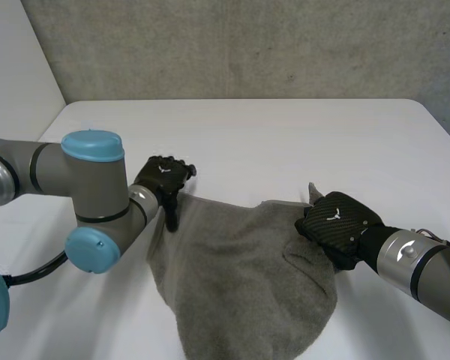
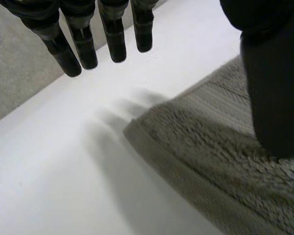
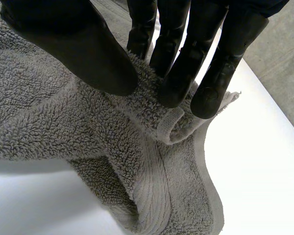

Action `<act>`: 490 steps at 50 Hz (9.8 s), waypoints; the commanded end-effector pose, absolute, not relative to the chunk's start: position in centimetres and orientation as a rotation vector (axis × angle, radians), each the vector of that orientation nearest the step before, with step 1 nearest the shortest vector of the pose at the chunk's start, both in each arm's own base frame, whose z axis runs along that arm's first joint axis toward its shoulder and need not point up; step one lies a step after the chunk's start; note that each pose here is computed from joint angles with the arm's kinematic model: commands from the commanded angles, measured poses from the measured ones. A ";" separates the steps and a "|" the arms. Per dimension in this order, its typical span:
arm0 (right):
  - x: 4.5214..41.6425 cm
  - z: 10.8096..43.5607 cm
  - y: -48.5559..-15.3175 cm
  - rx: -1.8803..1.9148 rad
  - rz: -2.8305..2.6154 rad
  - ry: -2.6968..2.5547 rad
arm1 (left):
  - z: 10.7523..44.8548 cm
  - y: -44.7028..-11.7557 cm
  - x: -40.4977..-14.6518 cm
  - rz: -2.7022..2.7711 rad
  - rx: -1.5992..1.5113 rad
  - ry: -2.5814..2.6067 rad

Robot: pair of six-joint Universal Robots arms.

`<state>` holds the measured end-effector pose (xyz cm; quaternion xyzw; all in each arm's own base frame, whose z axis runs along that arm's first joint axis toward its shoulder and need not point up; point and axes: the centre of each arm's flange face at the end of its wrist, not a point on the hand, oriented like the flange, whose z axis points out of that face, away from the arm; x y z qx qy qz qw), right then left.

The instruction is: Fold the towel.

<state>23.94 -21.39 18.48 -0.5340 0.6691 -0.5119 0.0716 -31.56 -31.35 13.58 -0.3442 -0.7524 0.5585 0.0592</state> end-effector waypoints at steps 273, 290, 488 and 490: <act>27.1 12.9 -27.5 -1.897 -1.873 1.725 | 19.9 -25.3 -19.4 2.029 -0.568 -2.269; 27.0 20.9 -27.9 -1.672 -2.183 1.622 | 21.0 -26.0 -19.3 2.077 -0.549 -2.240; 15.7 17.5 -39.6 -0.629 -1.777 2.513 | 15.2 -38.1 -23.0 1.996 -0.604 -2.227; 15.9 17.4 -39.7 -0.633 -1.776 2.511 | 15.1 -38.0 -23.4 1.989 -0.614 -2.220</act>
